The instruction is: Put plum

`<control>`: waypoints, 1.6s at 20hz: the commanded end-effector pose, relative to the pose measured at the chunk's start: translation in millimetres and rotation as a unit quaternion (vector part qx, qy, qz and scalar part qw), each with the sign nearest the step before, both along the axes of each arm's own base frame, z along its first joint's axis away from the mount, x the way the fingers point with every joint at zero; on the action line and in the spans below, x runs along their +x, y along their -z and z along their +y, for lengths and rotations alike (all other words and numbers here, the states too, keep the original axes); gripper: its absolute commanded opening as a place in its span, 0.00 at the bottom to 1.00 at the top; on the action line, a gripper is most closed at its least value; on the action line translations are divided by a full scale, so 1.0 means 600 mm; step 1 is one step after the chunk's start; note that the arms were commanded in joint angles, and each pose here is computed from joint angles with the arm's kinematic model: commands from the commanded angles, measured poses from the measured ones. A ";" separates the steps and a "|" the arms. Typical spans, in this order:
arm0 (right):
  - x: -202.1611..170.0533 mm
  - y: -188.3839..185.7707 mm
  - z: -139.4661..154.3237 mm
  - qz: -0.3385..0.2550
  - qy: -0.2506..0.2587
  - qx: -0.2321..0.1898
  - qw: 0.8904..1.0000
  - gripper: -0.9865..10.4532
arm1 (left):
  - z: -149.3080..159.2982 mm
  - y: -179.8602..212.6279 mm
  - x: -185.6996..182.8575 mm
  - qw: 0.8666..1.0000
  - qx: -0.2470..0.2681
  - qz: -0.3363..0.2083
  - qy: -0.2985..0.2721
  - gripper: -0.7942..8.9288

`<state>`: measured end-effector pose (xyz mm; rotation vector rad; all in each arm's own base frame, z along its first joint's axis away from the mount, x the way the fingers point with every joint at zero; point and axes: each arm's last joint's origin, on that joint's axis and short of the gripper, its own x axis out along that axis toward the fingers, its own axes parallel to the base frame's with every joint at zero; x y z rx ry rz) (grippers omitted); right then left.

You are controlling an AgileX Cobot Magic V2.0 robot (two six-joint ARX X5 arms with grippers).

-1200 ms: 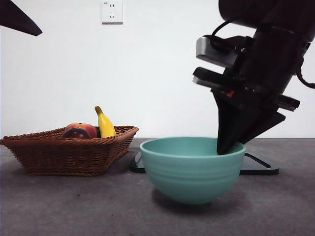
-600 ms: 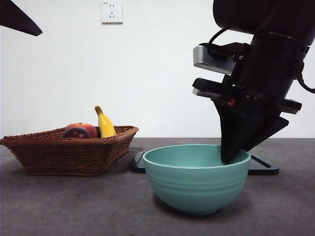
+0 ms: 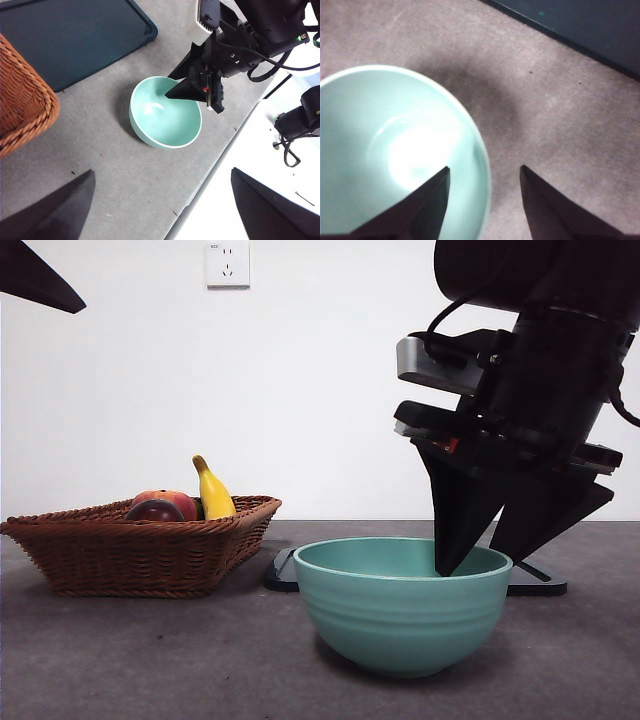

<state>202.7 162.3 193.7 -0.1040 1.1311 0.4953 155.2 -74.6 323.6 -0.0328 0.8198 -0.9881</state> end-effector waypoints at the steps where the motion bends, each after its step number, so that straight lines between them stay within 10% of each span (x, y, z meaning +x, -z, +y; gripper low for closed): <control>1: -0.006 -0.028 -0.003 -0.034 0.009 0.011 0.999 0.28 | -0.002 -0.010 0.002 1.000 -0.003 -0.014 0.009 0.53; 16: -0.147 -0.212 -0.104 -0.098 -0.078 0.155 0.980 0.28 | -0.001 -0.007 -0.001 1.000 0.001 -0.002 0.009 0.53; 32: -0.178 -0.212 -0.127 -0.069 -0.083 0.146 0.983 0.28 | -0.001 -0.008 -0.001 1.000 0.001 -0.003 0.009 0.53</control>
